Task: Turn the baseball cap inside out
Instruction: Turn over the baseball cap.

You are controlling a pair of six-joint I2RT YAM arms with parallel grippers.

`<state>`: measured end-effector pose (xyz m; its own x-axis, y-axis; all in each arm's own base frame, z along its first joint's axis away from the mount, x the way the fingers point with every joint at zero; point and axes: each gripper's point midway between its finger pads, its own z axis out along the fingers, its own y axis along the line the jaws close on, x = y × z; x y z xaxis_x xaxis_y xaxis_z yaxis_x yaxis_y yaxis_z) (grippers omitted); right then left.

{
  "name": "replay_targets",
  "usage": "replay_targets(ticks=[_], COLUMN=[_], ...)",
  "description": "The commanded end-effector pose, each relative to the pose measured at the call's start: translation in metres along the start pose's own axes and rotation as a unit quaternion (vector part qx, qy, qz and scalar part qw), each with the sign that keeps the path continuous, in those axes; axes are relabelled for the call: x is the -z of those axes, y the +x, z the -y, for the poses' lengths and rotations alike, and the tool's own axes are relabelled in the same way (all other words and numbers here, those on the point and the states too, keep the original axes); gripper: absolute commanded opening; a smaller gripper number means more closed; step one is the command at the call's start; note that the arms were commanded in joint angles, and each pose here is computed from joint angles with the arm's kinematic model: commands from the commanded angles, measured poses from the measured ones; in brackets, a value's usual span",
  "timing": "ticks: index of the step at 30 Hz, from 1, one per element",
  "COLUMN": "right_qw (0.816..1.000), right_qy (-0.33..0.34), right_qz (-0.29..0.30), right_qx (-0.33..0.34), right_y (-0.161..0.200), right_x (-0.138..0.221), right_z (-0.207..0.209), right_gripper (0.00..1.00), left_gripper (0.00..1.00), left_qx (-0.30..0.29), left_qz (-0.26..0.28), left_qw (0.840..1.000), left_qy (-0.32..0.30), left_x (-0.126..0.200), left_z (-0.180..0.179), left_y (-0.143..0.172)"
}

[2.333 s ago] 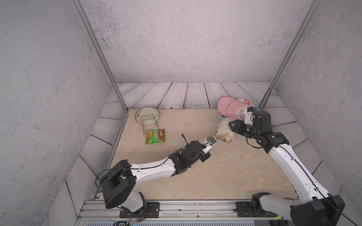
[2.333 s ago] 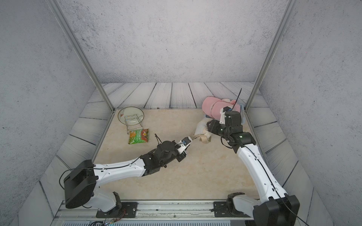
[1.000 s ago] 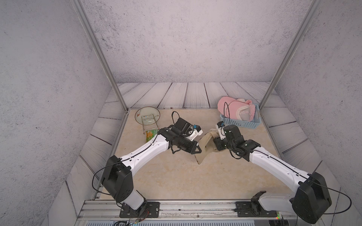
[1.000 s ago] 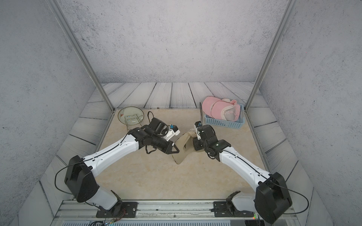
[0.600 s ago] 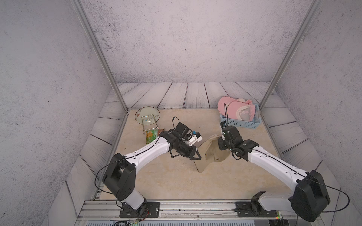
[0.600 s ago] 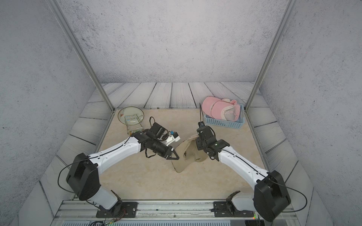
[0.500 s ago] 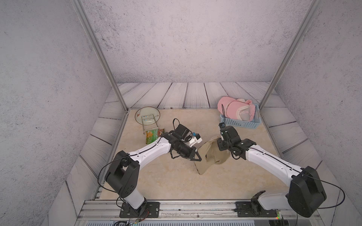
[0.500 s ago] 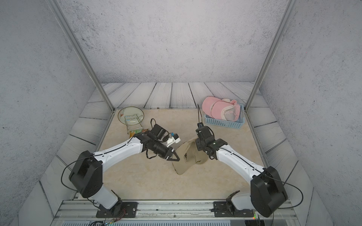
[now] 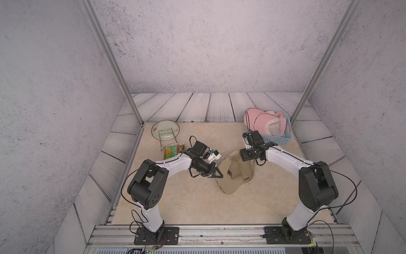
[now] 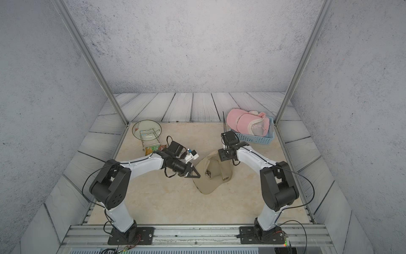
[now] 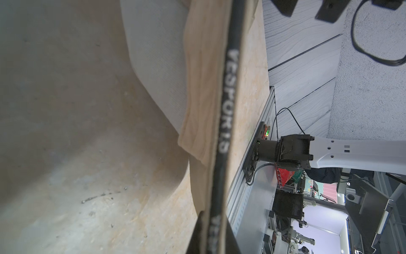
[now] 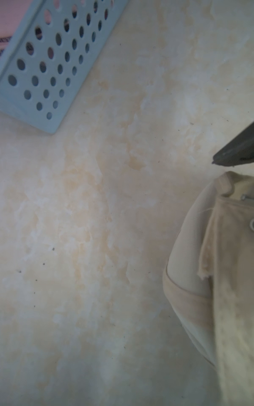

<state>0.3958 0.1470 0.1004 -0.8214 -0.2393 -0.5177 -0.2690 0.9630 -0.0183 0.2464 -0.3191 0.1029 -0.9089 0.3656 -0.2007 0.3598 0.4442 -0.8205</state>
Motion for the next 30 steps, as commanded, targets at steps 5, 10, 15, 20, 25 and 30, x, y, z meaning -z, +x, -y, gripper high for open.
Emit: replay_targets(ticks=[5,10,15,20,25,30], right_qw=[0.992,0.989,0.978,0.971,0.966,0.952], right_qy=[-0.075,-0.079,-0.163,-0.206,-0.242,-0.288], right_qz=[0.071,0.104,0.125,0.118,0.086,0.070], right_qx=[-0.075,-0.065,-0.028,-0.023,0.008,0.073], right_y=[-0.023,-0.016,-0.001,0.016,0.028,0.048], right_x=[0.047,0.074,0.093,0.090,0.087,0.090], right_z=[0.020,0.022,-0.009,-0.031,-0.048,-0.086], right_gripper=[0.73,0.77,0.76,0.72,0.61,0.54], left_gripper=[0.00,0.00,0.00,0.00,0.00,0.00], left_qx=[0.034,0.034,0.033,0.034,0.036,0.038], left_qz=[-0.008,-0.009,-0.011,-0.013,-0.014,-0.014], left_qw=[0.998,0.998,0.998,0.998,0.997,0.997], left_qy=[-0.059,-0.057,-0.057,-0.059,-0.059,-0.060], left_x=[-0.004,-0.005,-0.004,-0.004,-0.005,-0.005], left_z=[-0.040,-0.040,-0.039,-0.040,-0.041,-0.041], left_y=[0.005,0.004,0.004,0.004,0.004,0.002])
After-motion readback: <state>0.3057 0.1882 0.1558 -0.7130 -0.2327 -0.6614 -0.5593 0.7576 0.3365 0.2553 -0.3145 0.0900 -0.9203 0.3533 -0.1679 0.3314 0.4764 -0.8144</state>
